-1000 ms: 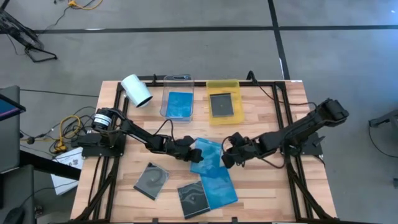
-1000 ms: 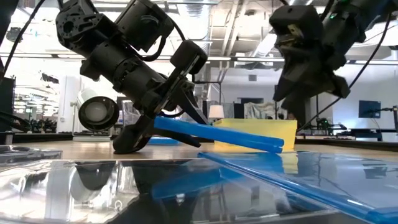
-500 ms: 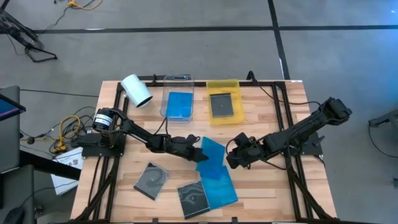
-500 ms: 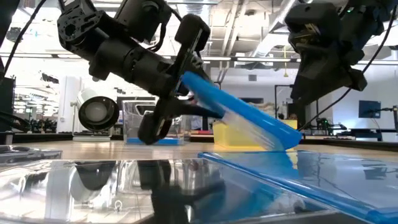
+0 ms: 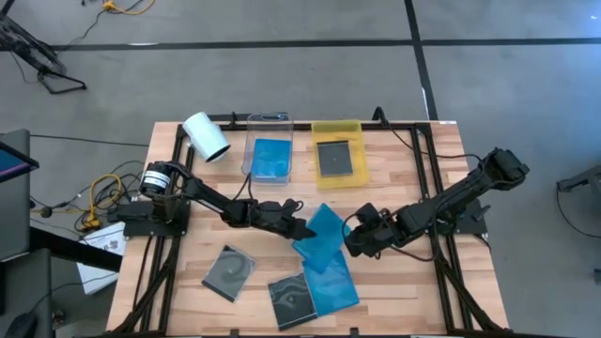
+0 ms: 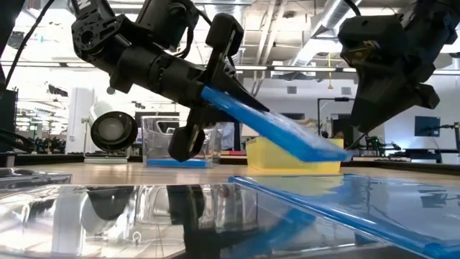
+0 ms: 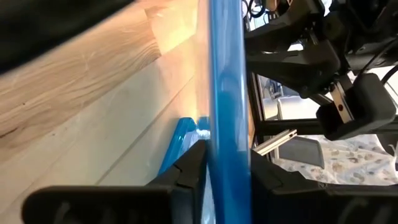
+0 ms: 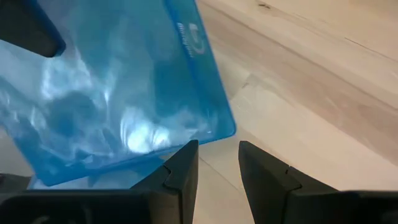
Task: Pick & place jewel cases by type
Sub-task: Put the right blue CD case into the transparent bin
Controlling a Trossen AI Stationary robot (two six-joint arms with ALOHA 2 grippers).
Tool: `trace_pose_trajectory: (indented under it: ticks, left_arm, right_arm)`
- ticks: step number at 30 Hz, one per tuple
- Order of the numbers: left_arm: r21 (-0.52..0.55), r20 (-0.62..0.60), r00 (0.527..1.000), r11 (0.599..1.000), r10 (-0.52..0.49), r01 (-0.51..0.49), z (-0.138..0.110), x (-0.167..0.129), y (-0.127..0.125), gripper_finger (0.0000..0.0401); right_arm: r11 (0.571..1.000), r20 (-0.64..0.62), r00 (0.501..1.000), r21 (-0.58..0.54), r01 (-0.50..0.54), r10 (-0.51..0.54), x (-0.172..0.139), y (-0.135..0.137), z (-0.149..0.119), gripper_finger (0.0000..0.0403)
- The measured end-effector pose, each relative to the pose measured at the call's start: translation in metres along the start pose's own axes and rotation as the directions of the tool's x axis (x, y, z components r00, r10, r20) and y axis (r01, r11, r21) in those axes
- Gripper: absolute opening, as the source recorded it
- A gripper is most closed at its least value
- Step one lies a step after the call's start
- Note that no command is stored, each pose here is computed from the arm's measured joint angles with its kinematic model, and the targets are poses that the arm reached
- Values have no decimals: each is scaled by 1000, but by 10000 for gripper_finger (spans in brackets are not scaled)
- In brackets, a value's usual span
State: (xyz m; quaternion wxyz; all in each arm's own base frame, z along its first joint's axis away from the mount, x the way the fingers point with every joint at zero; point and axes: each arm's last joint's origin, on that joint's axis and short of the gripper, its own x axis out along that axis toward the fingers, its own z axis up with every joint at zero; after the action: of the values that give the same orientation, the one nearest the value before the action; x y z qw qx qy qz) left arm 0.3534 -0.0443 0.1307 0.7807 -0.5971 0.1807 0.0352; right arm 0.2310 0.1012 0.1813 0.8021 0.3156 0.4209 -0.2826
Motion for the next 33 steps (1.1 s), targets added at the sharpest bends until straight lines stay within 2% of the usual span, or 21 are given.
trace_pose_trajectory:
  ticks: [9, 24, 33]
  left_arm:
    - [15, 0, 1000, 1000, -1, 1, 0, 0, -1, 18]
    - [18, 23, 996, 996, -87, 87, 9, -1, -7, 17]
    - [16, 53, 990, 991, -132, 131, 21, -3, -10, 18]
  right_arm:
    - [1000, -6, 1000, 4, 26, -26, 0, -3, -1, 108]
    - [999, -12, 999, 0, 39, -39, -1, -4, -4, 108]
    - [998, -7, 999, 53, 40, -39, -13, -2, -28, 108]
